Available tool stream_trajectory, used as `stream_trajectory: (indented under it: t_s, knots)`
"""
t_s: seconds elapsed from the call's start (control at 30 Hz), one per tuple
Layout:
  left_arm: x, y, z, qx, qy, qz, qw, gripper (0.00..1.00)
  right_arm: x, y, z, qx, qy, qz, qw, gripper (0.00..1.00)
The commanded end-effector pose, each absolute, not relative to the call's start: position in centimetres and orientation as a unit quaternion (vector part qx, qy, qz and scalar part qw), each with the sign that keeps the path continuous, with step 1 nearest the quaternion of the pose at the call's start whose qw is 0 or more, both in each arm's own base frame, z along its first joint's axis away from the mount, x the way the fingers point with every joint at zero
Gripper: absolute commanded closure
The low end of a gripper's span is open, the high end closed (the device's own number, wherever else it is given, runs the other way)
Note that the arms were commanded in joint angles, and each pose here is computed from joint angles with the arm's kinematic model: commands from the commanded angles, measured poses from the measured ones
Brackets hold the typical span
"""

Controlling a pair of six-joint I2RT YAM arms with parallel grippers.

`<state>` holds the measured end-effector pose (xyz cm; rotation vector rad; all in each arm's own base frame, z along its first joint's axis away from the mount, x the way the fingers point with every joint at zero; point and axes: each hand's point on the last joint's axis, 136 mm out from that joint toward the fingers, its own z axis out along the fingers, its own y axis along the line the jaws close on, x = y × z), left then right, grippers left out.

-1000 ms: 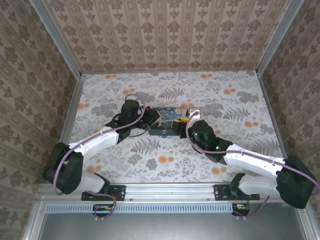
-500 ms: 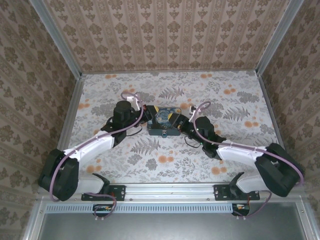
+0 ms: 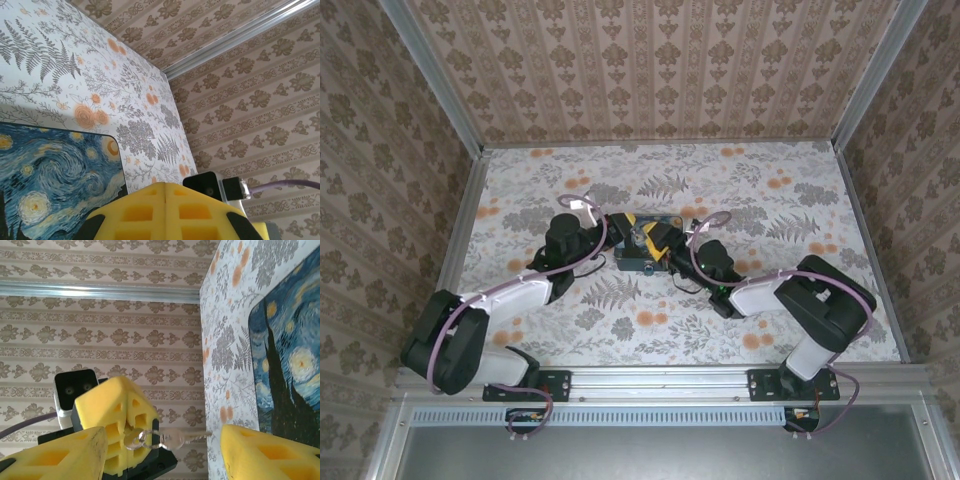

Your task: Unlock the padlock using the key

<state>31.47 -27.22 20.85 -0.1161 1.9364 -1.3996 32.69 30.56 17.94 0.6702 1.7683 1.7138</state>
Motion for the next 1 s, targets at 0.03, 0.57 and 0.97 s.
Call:
stream_trajectory:
  t_s: [0.03, 0.57, 0.97]
  knots:
    - [32.0, -27.0, 22.6, -0.055, 0.724, -0.563, 0.395, 1.0, 32.6, 31.3, 19.6, 0.278, 0.618, 0.681, 0.276, 0.35]
    - [31.5, -27.4, 22.2, -0.051, 0.727, -0.557, 0.398, 1.0, 33.5, 32.2, 20.1, 0.321, 0.588, 0.693, 0.266, 0.32]
    - [31.2, -27.7, 21.8, -0.05, 0.729, -0.555, 0.398, 1.0, 34.0, 32.9, 20.8, 0.325, 0.578, 0.701, 0.264, 0.47]
